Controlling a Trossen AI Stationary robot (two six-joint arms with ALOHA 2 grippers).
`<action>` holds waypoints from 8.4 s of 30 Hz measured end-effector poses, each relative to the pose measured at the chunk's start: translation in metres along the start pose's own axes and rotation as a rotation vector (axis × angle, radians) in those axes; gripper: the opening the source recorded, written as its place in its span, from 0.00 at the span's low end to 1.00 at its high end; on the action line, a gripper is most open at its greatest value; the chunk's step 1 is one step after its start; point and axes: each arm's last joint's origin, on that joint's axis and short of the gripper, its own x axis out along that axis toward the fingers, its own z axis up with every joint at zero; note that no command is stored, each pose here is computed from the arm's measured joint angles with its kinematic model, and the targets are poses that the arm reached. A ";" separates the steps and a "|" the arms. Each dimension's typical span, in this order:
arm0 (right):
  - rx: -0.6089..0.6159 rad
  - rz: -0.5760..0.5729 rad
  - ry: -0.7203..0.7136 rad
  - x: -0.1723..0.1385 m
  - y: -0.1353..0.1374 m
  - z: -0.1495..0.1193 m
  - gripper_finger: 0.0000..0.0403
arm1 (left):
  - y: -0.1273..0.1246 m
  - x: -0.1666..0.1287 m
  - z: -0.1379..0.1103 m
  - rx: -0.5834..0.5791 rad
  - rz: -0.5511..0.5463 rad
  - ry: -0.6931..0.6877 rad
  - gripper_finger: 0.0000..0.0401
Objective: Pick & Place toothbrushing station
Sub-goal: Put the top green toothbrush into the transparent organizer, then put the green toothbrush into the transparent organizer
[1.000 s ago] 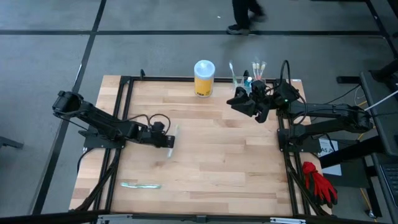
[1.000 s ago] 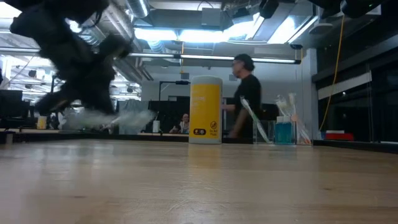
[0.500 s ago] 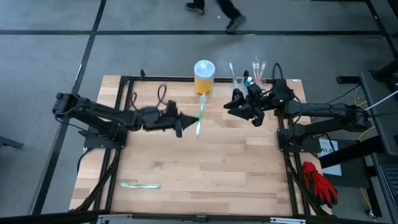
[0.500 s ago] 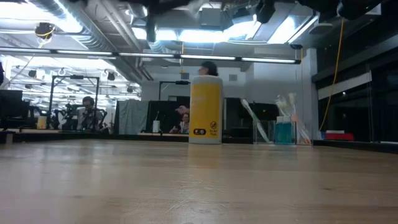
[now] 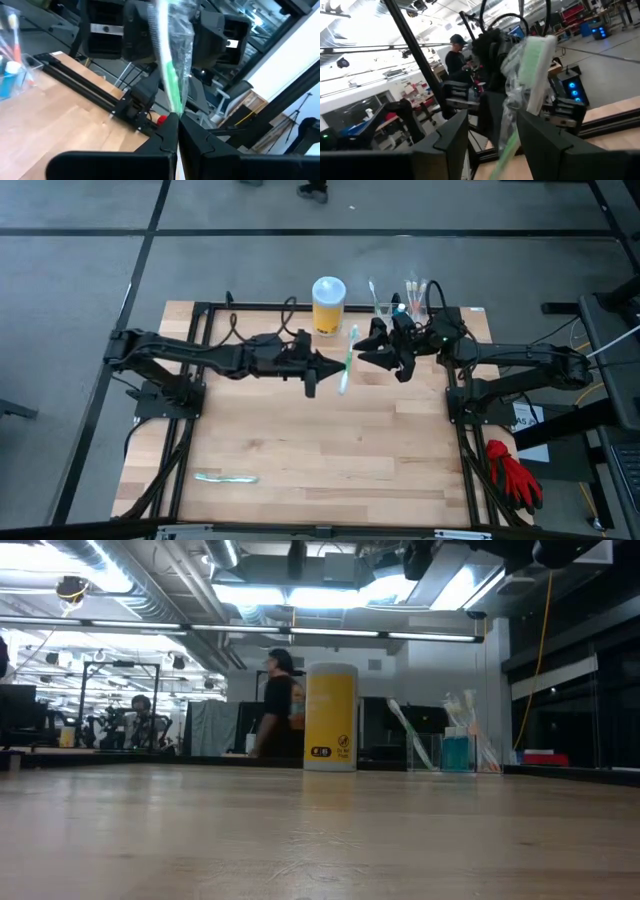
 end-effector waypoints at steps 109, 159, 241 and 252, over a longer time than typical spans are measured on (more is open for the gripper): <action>-0.272 -0.561 0.016 -0.046 -0.046 0.043 0.05 | -0.050 -0.053 0.025 0.365 -0.074 -0.108 0.19; -0.289 -1.280 0.013 -0.137 -0.197 -0.055 0.13 | -0.090 -0.115 0.022 0.363 0.292 -0.258 0.05; 0.280 0.182 -0.094 -0.059 -0.077 -0.020 0.46 | -0.095 -0.147 -0.202 0.199 0.451 1.174 0.17; 0.297 0.251 -0.130 -0.056 -0.053 -0.014 0.46 | -0.087 -0.131 -0.269 0.250 0.513 1.217 0.34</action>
